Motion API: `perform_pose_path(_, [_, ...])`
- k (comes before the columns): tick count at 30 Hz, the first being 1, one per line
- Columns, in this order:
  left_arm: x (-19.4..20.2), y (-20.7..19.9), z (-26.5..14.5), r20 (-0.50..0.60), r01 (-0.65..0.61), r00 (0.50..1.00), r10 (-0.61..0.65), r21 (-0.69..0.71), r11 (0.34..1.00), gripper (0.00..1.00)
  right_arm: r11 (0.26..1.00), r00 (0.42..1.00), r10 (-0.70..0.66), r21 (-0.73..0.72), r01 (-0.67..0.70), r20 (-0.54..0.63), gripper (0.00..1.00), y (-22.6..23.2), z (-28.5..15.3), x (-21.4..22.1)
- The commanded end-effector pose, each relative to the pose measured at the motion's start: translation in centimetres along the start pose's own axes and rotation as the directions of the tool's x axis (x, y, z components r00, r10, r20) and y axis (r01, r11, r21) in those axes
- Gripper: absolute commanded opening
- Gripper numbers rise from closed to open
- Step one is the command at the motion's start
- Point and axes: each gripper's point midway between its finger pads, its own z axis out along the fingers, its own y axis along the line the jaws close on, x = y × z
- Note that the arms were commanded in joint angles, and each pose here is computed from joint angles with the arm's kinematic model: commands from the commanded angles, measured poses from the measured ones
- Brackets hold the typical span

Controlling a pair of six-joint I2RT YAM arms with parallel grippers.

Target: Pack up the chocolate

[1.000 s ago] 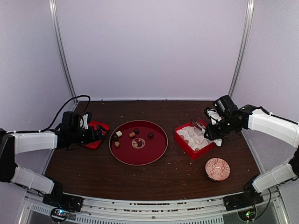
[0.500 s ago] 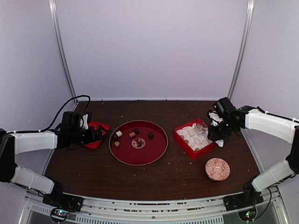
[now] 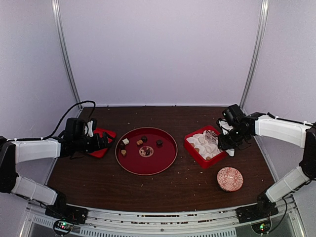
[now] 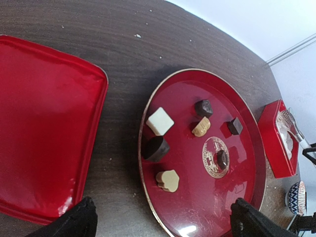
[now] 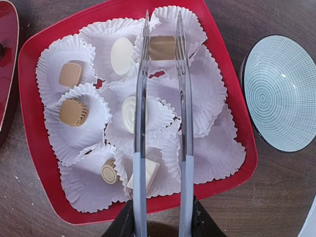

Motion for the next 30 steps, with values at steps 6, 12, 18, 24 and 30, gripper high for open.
perform_pose_path(6, [-1.6,-1.0,-0.2,0.043,-0.025,0.999,0.024,0.020,0.999,0.96,1.000,0.997,0.005,0.010,-0.006,0.075,0.36,-0.3,-1.1,-2.7])
perform_pose_path(12, [-1.5,-1.0,-0.2,0.043,-0.026,0.999,0.025,0.018,1.000,0.96,1.000,0.994,0.002,-0.020,0.000,0.110,0.36,0.2,-2.5,-3.6])
perform_pose_path(18, [-1.4,-1.0,-0.1,0.041,-0.024,0.999,0.023,0.021,0.999,0.96,0.989,0.983,0.002,-0.147,0.026,0.182,0.36,2.7,-4.7,-5.3])
perform_pose_path(24, [-1.3,-1.0,0.0,0.040,-0.019,0.999,0.018,0.025,1.000,0.96,0.964,0.970,-0.064,-0.238,0.121,0.234,0.36,7.8,-6.2,-7.0])
perform_pose_path(30, [-1.2,-1.1,0.0,0.039,-0.022,0.999,0.021,0.024,0.999,0.96,0.929,0.958,-0.159,-0.292,0.227,0.239,0.36,13.9,-5.9,-8.2])
